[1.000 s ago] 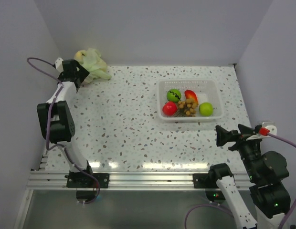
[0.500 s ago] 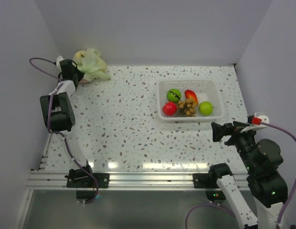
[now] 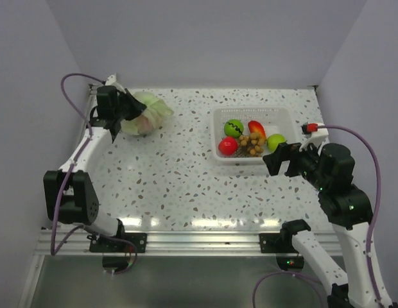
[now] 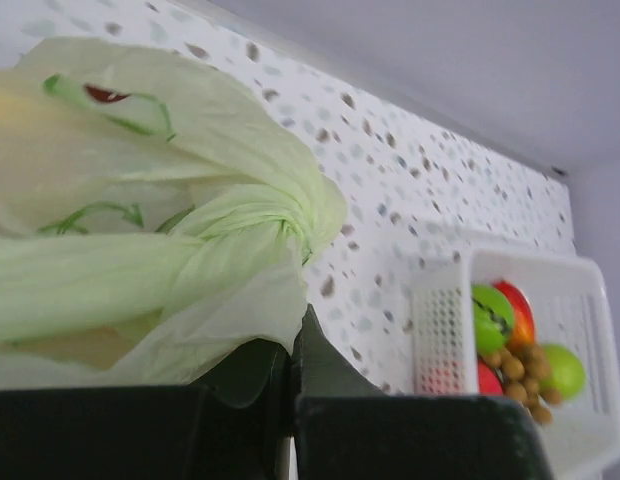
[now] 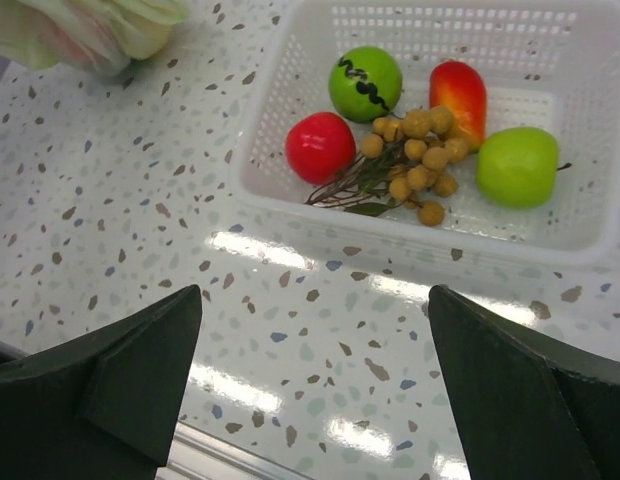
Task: Untie the knot of the plastic bag and take out the fruit
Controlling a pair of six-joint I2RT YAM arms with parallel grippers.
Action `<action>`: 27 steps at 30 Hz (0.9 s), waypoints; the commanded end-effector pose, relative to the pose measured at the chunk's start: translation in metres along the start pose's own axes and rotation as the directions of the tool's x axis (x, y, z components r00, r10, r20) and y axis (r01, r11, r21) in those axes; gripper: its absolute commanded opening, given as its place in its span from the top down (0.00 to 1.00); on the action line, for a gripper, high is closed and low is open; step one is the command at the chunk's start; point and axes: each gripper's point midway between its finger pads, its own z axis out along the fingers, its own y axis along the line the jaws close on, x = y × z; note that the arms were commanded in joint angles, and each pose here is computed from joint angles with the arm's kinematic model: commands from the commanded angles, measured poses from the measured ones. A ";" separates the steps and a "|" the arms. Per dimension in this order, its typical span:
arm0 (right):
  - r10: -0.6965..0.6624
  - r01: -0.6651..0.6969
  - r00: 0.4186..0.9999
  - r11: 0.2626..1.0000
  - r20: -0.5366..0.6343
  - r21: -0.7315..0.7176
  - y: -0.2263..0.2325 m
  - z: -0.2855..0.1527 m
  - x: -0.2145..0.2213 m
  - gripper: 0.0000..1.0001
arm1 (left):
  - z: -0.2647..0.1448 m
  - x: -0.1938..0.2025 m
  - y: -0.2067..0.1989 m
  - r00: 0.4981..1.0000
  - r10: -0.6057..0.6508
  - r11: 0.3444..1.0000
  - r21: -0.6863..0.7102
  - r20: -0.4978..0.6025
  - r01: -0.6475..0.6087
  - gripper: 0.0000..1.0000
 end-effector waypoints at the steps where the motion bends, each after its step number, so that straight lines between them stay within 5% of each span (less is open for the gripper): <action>1: 0.015 -0.024 0.998 0.988 -0.060 -0.152 0.027 0.016 -0.001 0.01 | -0.050 0.058 -0.059 0.984 0.095 0.983 0.171 -0.154 -0.068 1.00; 8: -0.021 -0.020 0.978 0.981 -0.209 -0.195 0.046 0.055 0.028 0.01 | -0.140 0.156 -0.094 0.920 0.220 0.939 0.325 -0.325 -0.109 1.00; 15: -0.230 0.122 0.923 0.935 -0.308 -0.332 0.137 0.083 0.084 0.02 | -0.204 0.260 -0.027 0.817 0.204 0.969 0.233 -0.540 -0.088 1.00; 20: -0.394 0.251 0.883 0.855 -0.254 -0.453 0.200 0.099 0.091 0.06 | -0.218 0.264 -0.001 0.825 0.210 0.975 0.179 -0.524 -0.134 1.00; 24: -0.568 0.383 0.788 0.753 -0.237 -0.535 0.233 0.119 0.117 0.09 | -0.219 0.255 0.001 0.820 0.240 0.970 0.158 -0.520 -0.183 1.00; 27: -0.578 0.404 0.792 0.736 -0.196 -0.543 0.250 0.130 0.111 0.09 | -0.219 0.248 0.001 0.824 0.259 0.966 0.149 -0.504 -0.212 1.00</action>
